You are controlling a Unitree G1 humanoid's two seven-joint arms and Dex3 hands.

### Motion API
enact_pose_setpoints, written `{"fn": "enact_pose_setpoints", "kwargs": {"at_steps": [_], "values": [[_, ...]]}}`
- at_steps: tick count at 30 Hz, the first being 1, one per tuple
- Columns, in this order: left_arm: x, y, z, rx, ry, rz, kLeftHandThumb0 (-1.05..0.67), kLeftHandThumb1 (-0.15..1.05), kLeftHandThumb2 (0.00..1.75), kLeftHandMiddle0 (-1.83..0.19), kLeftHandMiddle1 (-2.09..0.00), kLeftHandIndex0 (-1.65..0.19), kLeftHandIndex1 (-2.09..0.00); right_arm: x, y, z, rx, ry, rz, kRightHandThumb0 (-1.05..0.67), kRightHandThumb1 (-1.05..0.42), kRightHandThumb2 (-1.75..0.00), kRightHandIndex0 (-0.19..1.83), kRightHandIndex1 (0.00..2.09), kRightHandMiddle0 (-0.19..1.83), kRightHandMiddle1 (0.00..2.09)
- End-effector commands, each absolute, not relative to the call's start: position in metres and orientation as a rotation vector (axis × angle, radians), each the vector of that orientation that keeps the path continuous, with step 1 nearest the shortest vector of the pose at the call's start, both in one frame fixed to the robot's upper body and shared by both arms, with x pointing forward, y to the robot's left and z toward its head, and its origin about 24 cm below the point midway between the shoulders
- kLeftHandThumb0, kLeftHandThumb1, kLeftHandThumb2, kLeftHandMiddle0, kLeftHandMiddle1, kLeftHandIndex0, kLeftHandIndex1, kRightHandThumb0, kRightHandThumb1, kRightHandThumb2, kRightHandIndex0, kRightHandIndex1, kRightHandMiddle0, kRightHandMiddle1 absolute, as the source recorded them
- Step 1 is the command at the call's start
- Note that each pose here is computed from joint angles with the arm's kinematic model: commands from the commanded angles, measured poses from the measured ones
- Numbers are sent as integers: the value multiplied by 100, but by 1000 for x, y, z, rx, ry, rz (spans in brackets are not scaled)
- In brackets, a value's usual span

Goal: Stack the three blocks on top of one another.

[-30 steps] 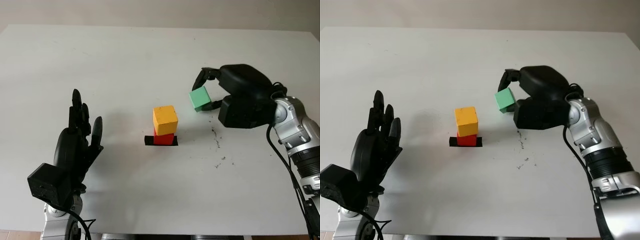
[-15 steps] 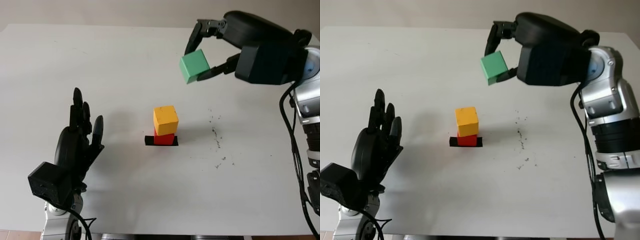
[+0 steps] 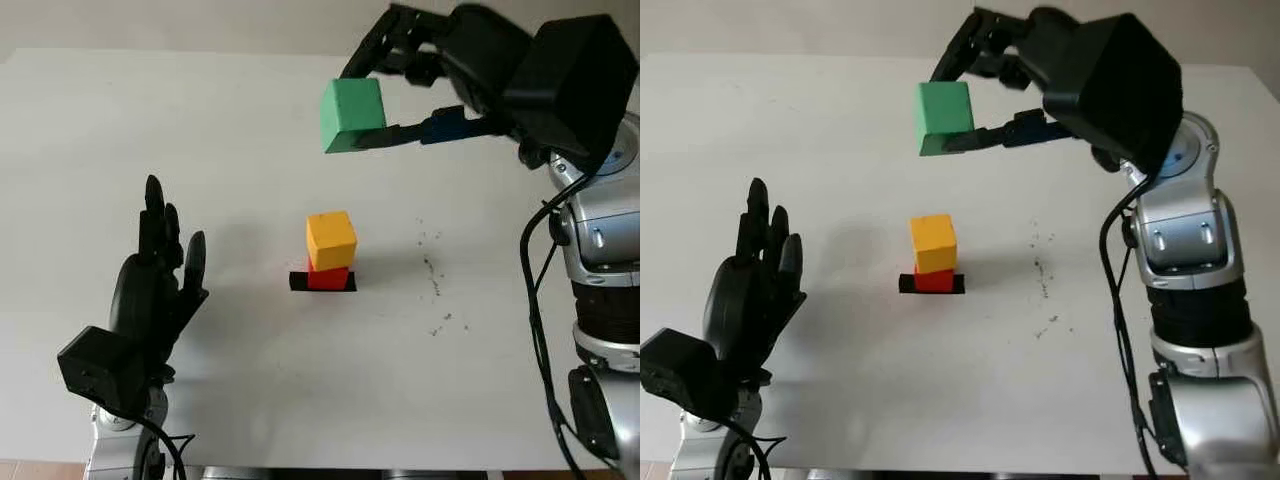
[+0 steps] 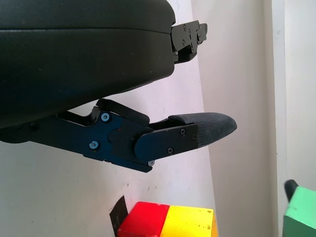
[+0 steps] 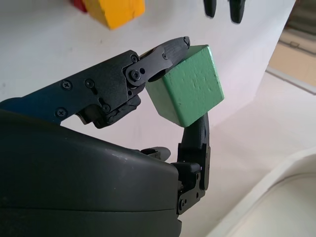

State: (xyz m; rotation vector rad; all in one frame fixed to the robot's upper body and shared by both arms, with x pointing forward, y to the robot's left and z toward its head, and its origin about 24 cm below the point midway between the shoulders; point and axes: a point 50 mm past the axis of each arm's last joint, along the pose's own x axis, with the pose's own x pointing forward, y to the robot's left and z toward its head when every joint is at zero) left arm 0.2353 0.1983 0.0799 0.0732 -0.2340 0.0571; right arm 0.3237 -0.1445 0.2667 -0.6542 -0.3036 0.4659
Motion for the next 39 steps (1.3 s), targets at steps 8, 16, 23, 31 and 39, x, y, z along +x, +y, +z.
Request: {"fn": "enact_pose_setpoints", "kwargs": {"at_steps": [8, 16, 23, 31, 39], "values": [[233, 199, 82, 52, -250, 47, -68, 105, 65, 18, -5, 19, 0, 310, -136, 246, -620, -162, 529, -42, -99, -5, 31, 2, 22, 167], [233, 197, 82, 54, -254, 39, -69, 105, 65, 18, -5, 19, 0, 312, -135, 243, -592, -111, 549, -46, -98, -5, 32, 3, 26, 166], [232, 197, 82, 49, -246, 41, -69, 105, 65, 18, -5, 19, 0, 315, -135, 235, -597, -57, 585, -48, -96, -5, 34, 5, 30, 160], [231, 197, 81, 51, -250, 40, -68, 105, 64, 18, -6, 19, 0, 317, -135, 228, -583, -11, 588, -50, -95, -5, 37, 6, 32, 160], [231, 198, 81, 41, -249, 37, -68, 105, 63, 17, -5, 19, 0, 316, -136, 223, -569, 16, 598, -50, -96, -6, 35, 5, 30, 162]]}}
